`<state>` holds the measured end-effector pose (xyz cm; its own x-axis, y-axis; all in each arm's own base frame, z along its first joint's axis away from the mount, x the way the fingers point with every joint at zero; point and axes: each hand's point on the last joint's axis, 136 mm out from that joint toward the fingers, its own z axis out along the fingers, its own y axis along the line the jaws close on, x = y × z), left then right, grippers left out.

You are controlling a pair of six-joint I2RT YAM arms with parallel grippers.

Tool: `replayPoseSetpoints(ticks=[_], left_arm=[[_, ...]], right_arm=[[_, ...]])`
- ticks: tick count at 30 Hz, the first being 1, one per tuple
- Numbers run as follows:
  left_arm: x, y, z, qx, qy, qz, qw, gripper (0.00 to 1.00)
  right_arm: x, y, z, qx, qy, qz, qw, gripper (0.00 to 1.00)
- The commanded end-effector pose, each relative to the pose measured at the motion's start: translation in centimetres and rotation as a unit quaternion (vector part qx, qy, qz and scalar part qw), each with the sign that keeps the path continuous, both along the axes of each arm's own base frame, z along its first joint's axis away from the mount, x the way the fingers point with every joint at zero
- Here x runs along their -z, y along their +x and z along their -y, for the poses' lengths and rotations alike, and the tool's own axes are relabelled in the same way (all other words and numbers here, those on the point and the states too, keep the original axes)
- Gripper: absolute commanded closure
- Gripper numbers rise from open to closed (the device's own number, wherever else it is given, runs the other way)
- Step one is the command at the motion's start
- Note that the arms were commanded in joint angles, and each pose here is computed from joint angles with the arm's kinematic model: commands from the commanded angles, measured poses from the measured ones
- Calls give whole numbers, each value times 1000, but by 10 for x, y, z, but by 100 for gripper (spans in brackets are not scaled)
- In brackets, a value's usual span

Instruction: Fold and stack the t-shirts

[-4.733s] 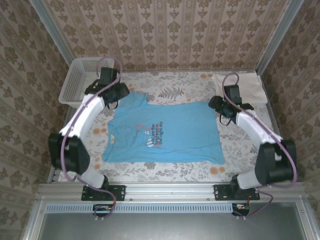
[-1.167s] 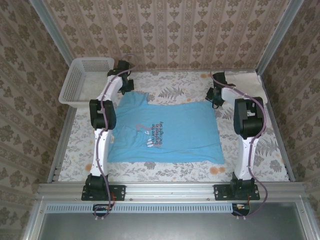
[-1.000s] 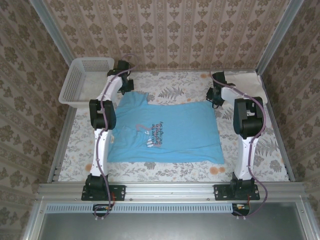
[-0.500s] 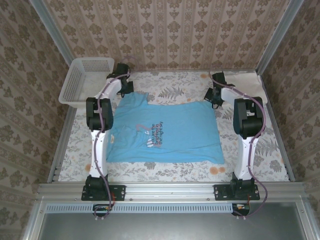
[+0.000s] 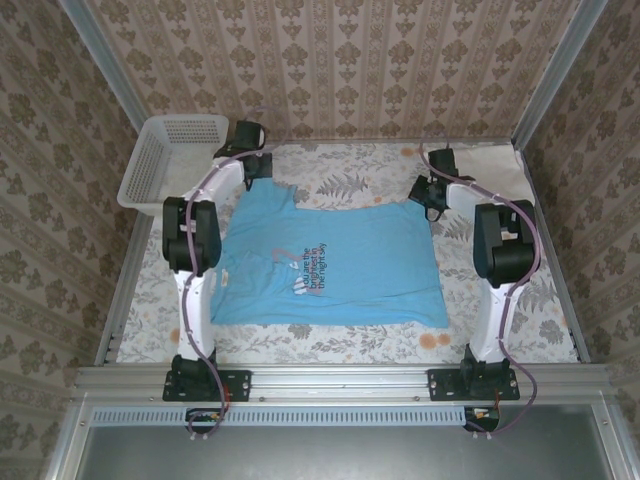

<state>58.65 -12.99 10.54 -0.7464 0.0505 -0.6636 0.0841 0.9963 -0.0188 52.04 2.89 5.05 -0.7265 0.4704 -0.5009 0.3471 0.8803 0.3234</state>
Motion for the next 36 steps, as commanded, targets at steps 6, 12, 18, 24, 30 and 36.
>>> replayPoseSetpoints(ticks=[6,12,18,24,30,36], left_arm=[[-39,-17,-2,7,6,61,998,100],[-51,-55,3,20,-22,76,997,100],[-52,-101,3,24,-8,76,997,100],[-62,-147,-5,4,-40,82,996,100],[-53,-186,-26,-40,-44,75,995,100],[-48,-205,-31,-54,-65,73,994,100]], right_arm=[[-29,-15,-7,-16,8,34,999,100],[-30,-44,-10,-22,24,17,999,100],[-38,-80,-10,-30,38,10,999,100],[-33,-111,-7,-30,50,-7,998,100],[-26,-132,8,-5,51,-30,998,100],[-28,-139,14,5,57,-30,998,100]])
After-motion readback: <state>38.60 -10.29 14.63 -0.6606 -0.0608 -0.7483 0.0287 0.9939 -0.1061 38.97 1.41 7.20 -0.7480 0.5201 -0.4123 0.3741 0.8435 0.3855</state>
